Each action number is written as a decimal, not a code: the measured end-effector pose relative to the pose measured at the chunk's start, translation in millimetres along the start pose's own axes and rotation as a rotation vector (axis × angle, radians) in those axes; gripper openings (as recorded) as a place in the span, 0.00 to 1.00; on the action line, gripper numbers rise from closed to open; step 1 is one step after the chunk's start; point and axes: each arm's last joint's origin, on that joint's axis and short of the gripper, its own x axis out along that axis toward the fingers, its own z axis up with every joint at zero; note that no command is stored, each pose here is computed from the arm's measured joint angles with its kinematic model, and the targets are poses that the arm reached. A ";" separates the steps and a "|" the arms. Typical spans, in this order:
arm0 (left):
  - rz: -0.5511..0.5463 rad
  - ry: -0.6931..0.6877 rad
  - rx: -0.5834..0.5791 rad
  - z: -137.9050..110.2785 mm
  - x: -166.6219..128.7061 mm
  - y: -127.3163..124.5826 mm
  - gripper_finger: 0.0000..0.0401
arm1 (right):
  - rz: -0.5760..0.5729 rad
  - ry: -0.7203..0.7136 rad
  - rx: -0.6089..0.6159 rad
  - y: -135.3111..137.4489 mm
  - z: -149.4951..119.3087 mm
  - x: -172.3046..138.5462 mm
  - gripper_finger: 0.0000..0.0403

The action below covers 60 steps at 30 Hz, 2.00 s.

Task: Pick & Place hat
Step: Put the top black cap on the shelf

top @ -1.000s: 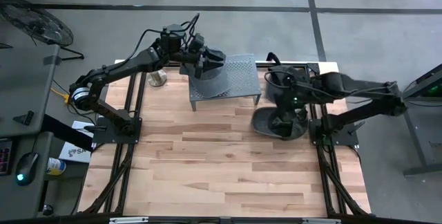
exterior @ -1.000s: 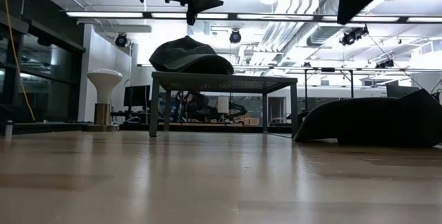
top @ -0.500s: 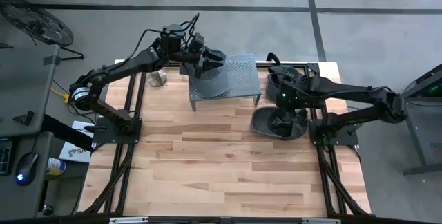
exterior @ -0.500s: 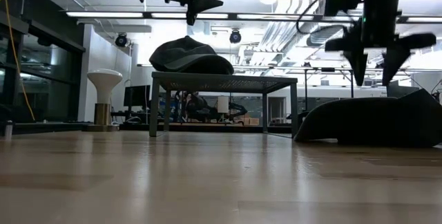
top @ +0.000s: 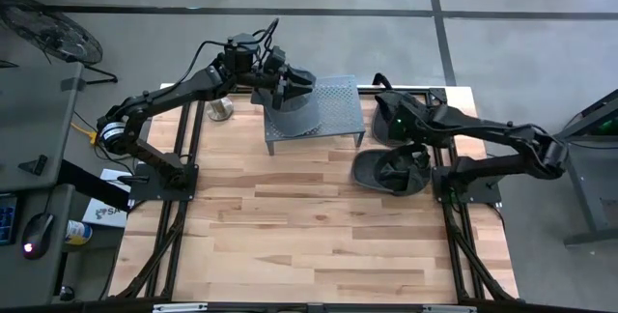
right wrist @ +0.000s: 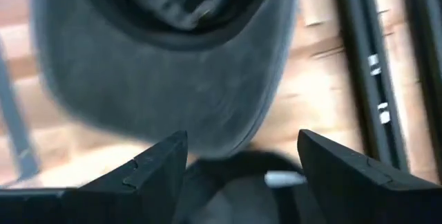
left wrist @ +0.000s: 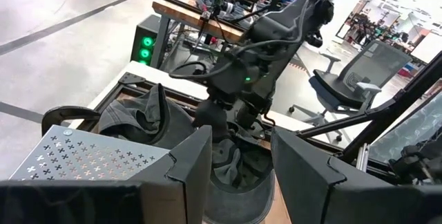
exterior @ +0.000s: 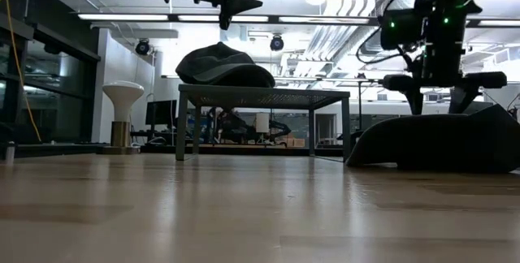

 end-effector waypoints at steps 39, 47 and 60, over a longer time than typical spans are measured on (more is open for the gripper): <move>0.001 -0.001 0.000 0.2 -0.3 0.4 0.37 | 0.139 -0.020 0.032 -17.5 21.7 41.0 0.03; -0.001 -0.009 -0.029 1.2 -0.5 0.0 0.37 | 0.082 -0.143 -0.070 -20.4 27.2 -4.0 0.01; -0.012 -0.079 -0.063 9.0 -1.1 -2.1 0.37 | 0.149 -0.473 -0.231 2.8 44.6 -125.7 0.01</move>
